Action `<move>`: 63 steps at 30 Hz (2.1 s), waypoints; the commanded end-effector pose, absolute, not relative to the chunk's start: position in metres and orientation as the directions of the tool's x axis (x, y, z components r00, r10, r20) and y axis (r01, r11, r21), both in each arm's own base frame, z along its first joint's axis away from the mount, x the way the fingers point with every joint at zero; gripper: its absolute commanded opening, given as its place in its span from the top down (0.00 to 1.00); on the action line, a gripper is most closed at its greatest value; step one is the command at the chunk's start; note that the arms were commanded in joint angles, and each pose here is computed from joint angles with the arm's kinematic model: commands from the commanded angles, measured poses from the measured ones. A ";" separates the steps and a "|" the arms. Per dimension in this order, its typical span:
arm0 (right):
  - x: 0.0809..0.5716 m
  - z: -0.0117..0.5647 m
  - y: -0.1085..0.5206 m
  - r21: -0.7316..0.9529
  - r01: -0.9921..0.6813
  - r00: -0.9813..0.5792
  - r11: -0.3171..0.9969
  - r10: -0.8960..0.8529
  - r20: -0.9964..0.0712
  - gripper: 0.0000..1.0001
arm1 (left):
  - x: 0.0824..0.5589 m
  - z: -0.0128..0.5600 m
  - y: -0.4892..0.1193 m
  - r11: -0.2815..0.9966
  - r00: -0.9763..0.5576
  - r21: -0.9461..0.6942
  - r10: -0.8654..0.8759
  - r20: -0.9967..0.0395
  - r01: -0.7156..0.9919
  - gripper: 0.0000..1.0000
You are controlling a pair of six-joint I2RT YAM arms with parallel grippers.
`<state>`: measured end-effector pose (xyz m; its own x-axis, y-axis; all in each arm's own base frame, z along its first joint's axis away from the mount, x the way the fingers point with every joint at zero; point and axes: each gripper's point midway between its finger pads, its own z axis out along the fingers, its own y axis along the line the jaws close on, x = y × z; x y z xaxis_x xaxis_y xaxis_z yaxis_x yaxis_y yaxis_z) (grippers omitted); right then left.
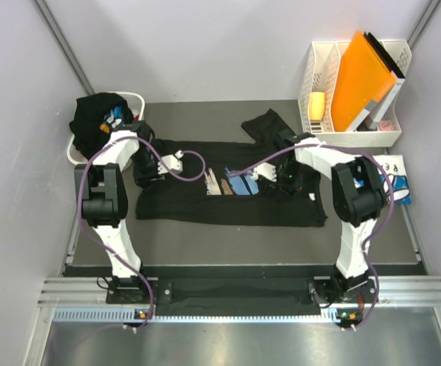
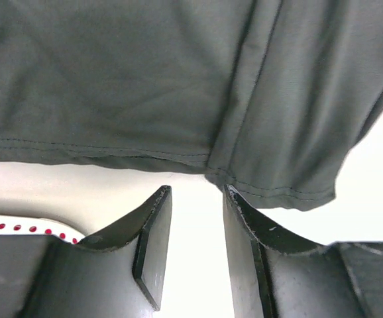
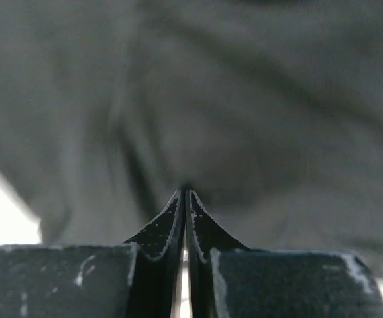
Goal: Fold and stack the t-shirts
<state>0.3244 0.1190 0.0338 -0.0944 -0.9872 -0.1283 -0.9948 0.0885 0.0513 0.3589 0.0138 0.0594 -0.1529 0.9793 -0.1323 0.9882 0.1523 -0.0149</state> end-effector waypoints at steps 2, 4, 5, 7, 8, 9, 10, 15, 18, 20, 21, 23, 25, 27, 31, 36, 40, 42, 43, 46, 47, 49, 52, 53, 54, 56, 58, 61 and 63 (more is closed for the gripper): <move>0.362 0.024 0.134 -0.026 -0.987 -0.151 0.158 -0.973 -0.176 1.00 | 0.344 0.064 0.005 0.148 -0.164 -0.099 0.970 -0.177 0.984 0.57; 0.364 0.023 0.136 -0.027 -0.987 -0.152 0.159 -0.972 -0.179 1.00 | 0.342 0.063 0.004 0.138 -0.157 -0.114 0.971 -0.183 0.984 0.54; 0.363 0.020 0.138 -0.023 -0.988 -0.148 0.155 -0.973 -0.178 1.00 | 0.339 0.062 0.002 0.135 -0.159 -0.138 0.970 -0.183 0.981 0.53; 0.361 0.016 0.136 -0.019 -0.988 -0.146 0.152 -0.974 -0.172 1.00 | 0.337 0.060 0.001 0.133 -0.162 -0.158 0.969 -0.188 0.978 0.46; 0.361 0.015 0.136 -0.020 -0.988 -0.145 0.151 -0.975 -0.167 1.00 | 0.336 0.058 0.001 0.135 -0.166 -0.172 0.969 -0.182 0.976 0.46; 0.361 0.013 0.136 -0.020 -0.989 -0.144 0.149 -0.976 -0.162 1.00 | 0.334 0.058 0.002 0.135 -0.168 -0.182 0.969 -0.180 0.974 0.46; 0.362 0.011 0.135 -0.020 -0.988 -0.146 0.151 -0.976 -0.158 1.00 | 0.333 0.056 0.002 0.135 -0.169 -0.191 0.970 -0.176 0.972 0.45; 0.359 0.008 0.137 -0.013 -0.988 -0.153 0.157 -0.975 -0.159 1.00 | 0.327 0.051 0.002 0.133 -0.177 -0.240 0.969 -0.170 0.962 0.46; 0.359 0.009 0.139 -0.017 -0.988 -0.148 0.152 -0.976 -0.160 1.00 | 0.327 0.044 0.005 0.135 -0.177 -0.255 0.973 -0.149 0.957 0.46; 0.359 0.010 0.139 -0.020 -0.988 -0.147 0.152 -0.976 -0.161 1.00 | 0.326 0.038 0.007 0.135 -0.176 -0.264 0.975 -0.138 0.955 0.46; 0.358 0.009 0.138 -0.018 -0.988 -0.149 0.154 -0.976 -0.159 1.00 | 0.326 0.037 0.007 0.137 -0.178 -0.267 0.975 -0.134 0.954 0.46; 0.357 0.009 0.137 -0.015 -0.988 -0.150 0.154 -0.976 -0.157 1.00 | 0.329 0.033 0.007 0.142 -0.181 -0.266 0.975 -0.132 0.954 0.47; 0.357 0.008 0.137 -0.017 -0.988 -0.151 0.156 -0.976 -0.157 1.00 | 0.330 0.031 0.008 0.142 -0.183 -0.279 0.975 -0.128 0.950 0.50; 0.357 0.009 0.137 -0.022 -0.988 -0.149 0.154 -0.976 -0.158 1.00 | 0.331 0.030 0.009 0.142 -0.183 -0.287 0.975 -0.123 0.947 0.54; 0.356 0.006 0.135 -0.019 -0.988 -0.147 0.152 -0.978 -0.149 1.00 | 0.334 0.029 0.009 0.148 -0.193 -0.325 0.975 -0.111 0.934 1.00; 0.357 0.003 0.136 -0.017 -0.989 -0.146 0.150 -0.978 -0.147 1.00 | 0.331 0.038 0.008 0.154 -0.205 -0.377 0.974 -0.100 0.913 1.00; 0.357 0.001 0.137 -0.013 -0.989 -0.141 0.144 -0.979 -0.144 1.00 | 0.334 0.047 0.011 0.144 -0.188 -0.355 0.978 -0.092 0.924 1.00; 0.357 0.001 0.137 -0.016 -0.990 -0.138 0.141 -0.980 -0.144 1.00 | 0.335 0.050 0.015 0.144 -0.180 -0.345 0.981 -0.074 0.927 1.00; 0.357 0.001 0.137 -0.015 -0.990 -0.136 0.140 -0.980 -0.142 1.00 | 0.334 0.050 0.016 0.144 -0.179 -0.346 0.981 -0.069 0.927 1.00; 0.359 0.002 0.137 -0.025 -0.990 -0.131 0.136 -0.981 -0.142 1.00 | 0.330 0.051 0.019 0.136 -0.165 -0.348 0.985 -0.056 0.927 0.89; 0.359 0.002 0.137 -0.023 -0.990 -0.131 0.136 -0.981 -0.141 1.00 | 0.329 0.051 0.020 0.131 -0.160 -0.350 0.986 -0.053 0.927 0.82; 0.360 0.003 0.137 -0.030 -0.990 -0.131 0.136 -0.982 -0.140 0.99 | 0.327 0.051 0.022 0.130 -0.153 -0.354 0.987 -0.038 0.926 0.70; 0.360 0.004 0.137 -0.035 -0.990 -0.130 0.136 -0.982 -0.139 0.97 | 0.322 0.049 0.028 0.130 -0.142 -0.365 0.990 -0.004 0.922 0.64; 0.359 0.003 0.136 -0.033 -0.990 -0.131 0.136 -0.982 -0.138 0.97 | 0.320 0.049 0.032 0.123 -0.128 -0.369 0.992 0.011 0.921 0.63; 0.359 0.003 0.136 -0.035 -0.990 -0.130 0.136 -0.982 -0.137 0.97 | 0.315 0.049 0.034 0.121 -0.122 -0.379 0.992 0.022 0.918 0.62; 0.358 0.001 0.135 -0.033 -0.990 -0.130 0.135 -0.983 -0.132 0.97 | 0.314 0.049 0.037 0.121 -0.115 -0.382 0.993 0.041 0.916 0.61; 0.358 0.003 0.133 -0.042 -0.990 -0.129 0.136 -0.983 -0.131 0.97 | 0.313 0.049 0.041 0.126 -0.112 -0.381 0.992 0.059 0.916 0.61; 0.357 0.004 0.133 -0.051 -0.989 -0.128 0.136 -0.983 -0.134 0.96 | 0.320 0.052 0.047 0.129 -0.103 -0.342 0.990 0.092 0.931 0.61; 0.356 0.004 0.132 -0.050 -0.989 -0.128 0.136 -0.983 -0.133 0.94 | 0.328 0.050 0.051 0.142 -0.115 -0.297 0.988 0.108 0.944 0.57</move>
<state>0.3437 0.1272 0.0192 -0.1549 -0.9816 -0.1119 -0.9879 0.1553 0.0047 0.3516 0.0375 0.0249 -0.1404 0.9892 0.0428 0.9578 0.1466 -0.2472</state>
